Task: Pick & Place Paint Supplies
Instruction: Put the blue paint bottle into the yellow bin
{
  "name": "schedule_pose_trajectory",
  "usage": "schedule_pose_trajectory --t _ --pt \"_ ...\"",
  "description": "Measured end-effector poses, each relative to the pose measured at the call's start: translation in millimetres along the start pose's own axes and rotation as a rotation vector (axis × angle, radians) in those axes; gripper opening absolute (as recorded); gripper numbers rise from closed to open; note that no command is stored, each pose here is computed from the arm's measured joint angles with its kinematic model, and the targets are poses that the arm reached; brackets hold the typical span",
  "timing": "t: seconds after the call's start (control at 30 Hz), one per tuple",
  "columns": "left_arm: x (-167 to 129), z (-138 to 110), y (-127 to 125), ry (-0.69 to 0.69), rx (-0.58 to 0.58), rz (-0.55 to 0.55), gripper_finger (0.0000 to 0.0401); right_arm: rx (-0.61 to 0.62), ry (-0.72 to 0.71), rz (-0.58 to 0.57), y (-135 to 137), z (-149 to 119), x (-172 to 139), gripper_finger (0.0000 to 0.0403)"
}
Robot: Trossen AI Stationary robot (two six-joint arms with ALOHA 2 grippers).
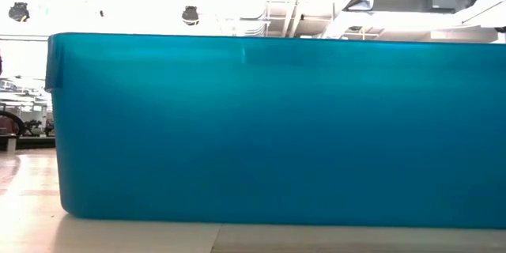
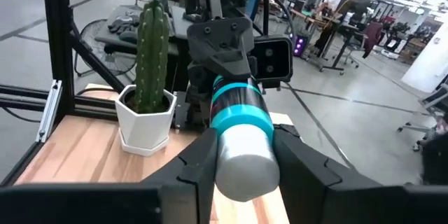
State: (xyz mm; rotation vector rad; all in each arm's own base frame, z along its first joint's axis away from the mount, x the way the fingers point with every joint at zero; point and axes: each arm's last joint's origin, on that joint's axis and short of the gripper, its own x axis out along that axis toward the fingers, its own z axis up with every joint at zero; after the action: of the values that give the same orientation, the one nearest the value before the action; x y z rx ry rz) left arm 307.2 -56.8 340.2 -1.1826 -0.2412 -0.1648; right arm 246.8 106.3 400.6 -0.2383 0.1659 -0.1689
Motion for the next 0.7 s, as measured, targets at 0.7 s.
schedule_pose_trajectory --t 0.7 --pt "-6 -7 12 0.164 0.249 0.145 0.0223 0.192 0.097 -0.039 -23 32 -22 0.0113"
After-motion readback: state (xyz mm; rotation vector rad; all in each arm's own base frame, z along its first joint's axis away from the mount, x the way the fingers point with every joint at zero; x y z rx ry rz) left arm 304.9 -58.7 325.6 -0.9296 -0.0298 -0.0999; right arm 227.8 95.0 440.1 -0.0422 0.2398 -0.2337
